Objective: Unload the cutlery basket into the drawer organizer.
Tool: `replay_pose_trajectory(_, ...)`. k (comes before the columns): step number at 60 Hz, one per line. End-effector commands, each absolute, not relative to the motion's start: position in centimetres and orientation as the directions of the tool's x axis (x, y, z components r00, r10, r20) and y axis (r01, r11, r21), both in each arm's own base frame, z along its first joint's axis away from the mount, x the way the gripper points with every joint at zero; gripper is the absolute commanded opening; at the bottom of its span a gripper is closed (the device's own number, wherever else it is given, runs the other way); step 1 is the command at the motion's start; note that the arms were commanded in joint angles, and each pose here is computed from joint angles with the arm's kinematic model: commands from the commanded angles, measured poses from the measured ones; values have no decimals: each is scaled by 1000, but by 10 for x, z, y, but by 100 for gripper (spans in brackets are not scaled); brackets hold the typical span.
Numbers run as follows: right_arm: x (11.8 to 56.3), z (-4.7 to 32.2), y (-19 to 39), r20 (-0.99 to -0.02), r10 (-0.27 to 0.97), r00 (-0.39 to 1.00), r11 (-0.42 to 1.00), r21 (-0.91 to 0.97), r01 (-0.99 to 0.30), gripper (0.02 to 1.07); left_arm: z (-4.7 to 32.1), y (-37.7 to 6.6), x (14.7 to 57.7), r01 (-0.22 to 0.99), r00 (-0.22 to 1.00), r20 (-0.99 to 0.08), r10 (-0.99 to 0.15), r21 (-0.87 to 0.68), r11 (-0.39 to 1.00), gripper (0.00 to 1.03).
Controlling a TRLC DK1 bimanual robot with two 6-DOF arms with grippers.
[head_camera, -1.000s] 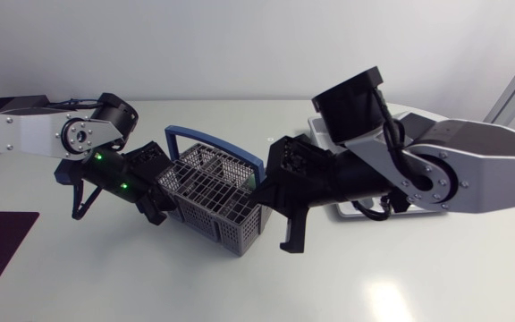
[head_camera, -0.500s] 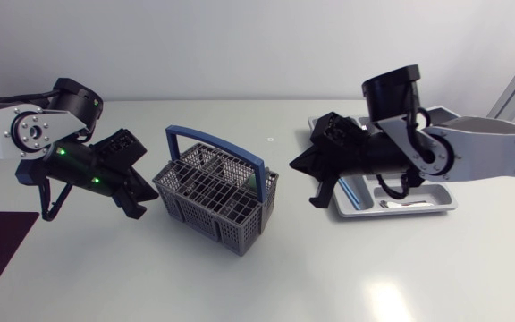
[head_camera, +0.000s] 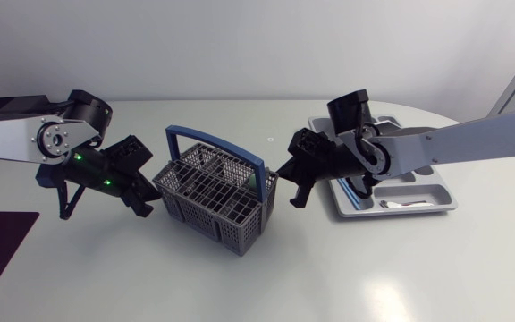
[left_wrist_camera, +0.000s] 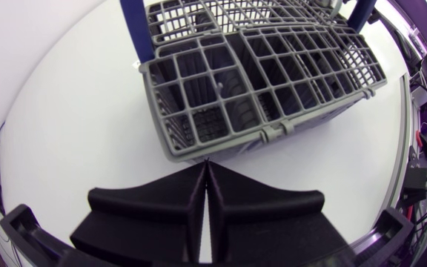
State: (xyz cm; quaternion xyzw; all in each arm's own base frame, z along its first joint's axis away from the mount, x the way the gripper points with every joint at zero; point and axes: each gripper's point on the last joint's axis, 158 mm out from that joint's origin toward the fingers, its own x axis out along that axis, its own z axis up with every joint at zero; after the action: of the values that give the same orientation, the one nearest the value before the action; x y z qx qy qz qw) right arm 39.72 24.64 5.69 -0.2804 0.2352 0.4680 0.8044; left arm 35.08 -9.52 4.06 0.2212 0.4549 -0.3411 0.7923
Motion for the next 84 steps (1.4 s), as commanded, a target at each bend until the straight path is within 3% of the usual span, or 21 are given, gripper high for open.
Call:
replay_pose_trajectory(1,394,65,255,-626,646,437,389,-222,-894,7,28,-98,352,747,339,-878,-337,33,665,3)
replay_pose_trajectory(31,285,69,285,-665,705,247,209,-138,-968,7,39,-124,405,746,424,-826,-371,86,661,3)
replay_pose_trajectory(48,325,104,248,-610,690,390,335,-209,-919,7,48,-112,401,726,449,-817,-361,98,680,3)
replay_pose_trajectory(59,354,75,234,-639,655,403,371,-193,-908,7,44,-107,398,723,445,-822,-356,96,684,3)
replay_pose_trajectory(69,357,56,240,-656,649,385,363,-178,-915,7,40,-109,410,720,450,-819,-357,96,687,3)
replay_pose_trajectory(84,328,65,261,-648,681,343,307,-172,-936,7,37,-129,428,725,454,-806,-381,85,684,3)
